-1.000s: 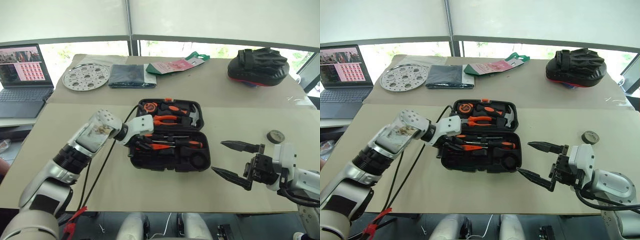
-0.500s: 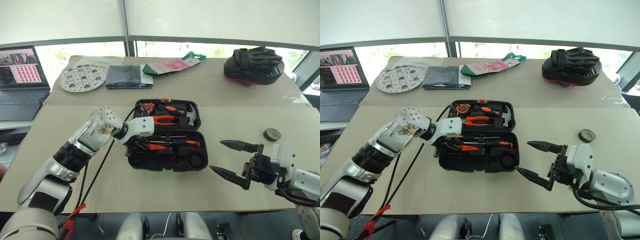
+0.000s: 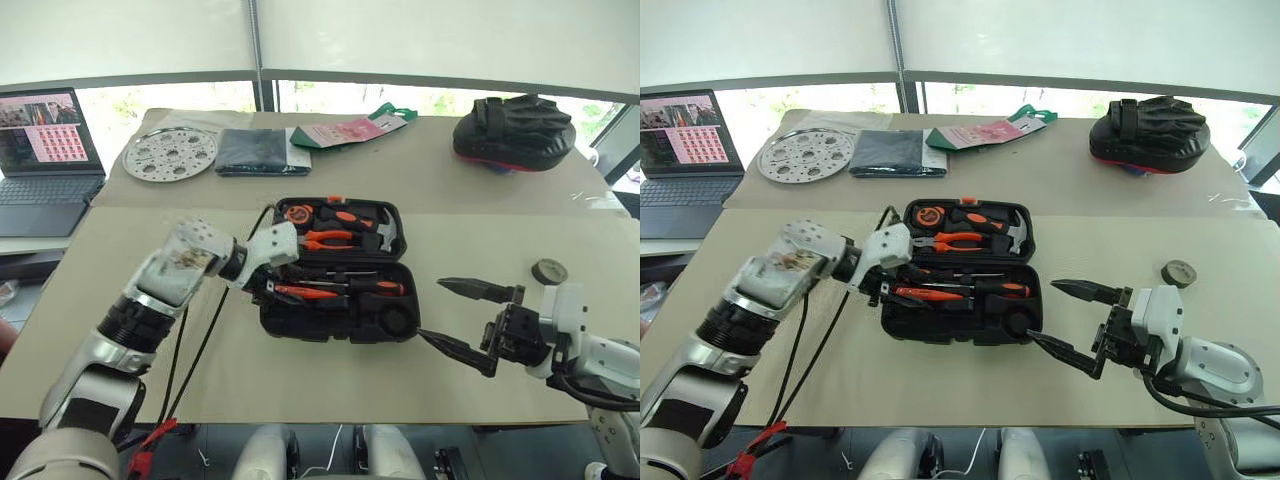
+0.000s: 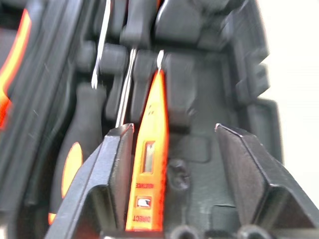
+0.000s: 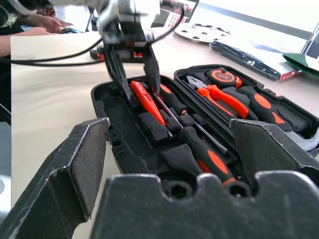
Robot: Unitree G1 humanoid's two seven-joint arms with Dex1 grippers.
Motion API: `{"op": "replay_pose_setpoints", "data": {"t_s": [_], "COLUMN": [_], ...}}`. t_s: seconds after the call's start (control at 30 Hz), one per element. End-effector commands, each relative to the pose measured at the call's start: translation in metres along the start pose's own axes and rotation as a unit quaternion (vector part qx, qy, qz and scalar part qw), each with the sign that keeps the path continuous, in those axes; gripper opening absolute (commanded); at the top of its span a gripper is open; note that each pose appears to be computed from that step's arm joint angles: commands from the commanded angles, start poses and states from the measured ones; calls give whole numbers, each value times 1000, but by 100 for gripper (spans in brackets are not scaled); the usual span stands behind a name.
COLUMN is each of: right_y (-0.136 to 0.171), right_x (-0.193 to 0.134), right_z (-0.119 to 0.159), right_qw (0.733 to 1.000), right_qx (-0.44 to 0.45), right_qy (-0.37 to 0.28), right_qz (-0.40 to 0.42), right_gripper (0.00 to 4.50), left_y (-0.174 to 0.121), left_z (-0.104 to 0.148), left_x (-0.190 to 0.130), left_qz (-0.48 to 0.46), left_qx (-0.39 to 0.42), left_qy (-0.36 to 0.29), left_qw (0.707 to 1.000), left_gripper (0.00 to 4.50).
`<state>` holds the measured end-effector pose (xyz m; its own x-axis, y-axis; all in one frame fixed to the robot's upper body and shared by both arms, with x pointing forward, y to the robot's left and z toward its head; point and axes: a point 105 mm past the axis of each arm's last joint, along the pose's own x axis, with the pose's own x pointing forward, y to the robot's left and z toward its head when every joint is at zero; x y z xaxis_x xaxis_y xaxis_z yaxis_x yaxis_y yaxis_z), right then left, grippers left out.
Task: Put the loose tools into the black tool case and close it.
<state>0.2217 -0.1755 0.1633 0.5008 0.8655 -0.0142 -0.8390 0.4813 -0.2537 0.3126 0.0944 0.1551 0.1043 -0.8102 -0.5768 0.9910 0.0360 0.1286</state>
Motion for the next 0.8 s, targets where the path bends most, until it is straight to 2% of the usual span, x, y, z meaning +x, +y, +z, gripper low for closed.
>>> {"op": "replay_pose_setpoints", "data": {"t_s": [0.03,0.07,0.17,0.33,0.43,0.63,0.8], "right_y": [1,1,1,0,0,0,-2], "right_x": [0,1,2,4,5,5,6], "right_z": [5,5,4,4,4,4,3], "right_qw": [1000,1000,1000,1000,1000,1000,1000], "right_qx": [-3,-1,1,3,2,1,1], "right_qy": [-4,-5,-5,-7,-9,-10,-10], "right_qz": [6,7,9,10,10,9,6], "right_gripper": [450,450,450,450,450,450,450], "left_y": [5,8,14,21,12,11,4], "left_z": [12,11,9,-6,-17,-38,-55], "left_x": [-9,-9,-5,6,15,23,35], "left_qz": [30,38,52,65,39,55,55], "left_qx": [46,47,39,-24,-39,-42,-77], "left_qy": [-33,-43,-85,-94,-84,-50,-33], "left_qw": [998,997,994,993,995,996,995], "left_gripper": [284,284,213,12,5,5,5]}}
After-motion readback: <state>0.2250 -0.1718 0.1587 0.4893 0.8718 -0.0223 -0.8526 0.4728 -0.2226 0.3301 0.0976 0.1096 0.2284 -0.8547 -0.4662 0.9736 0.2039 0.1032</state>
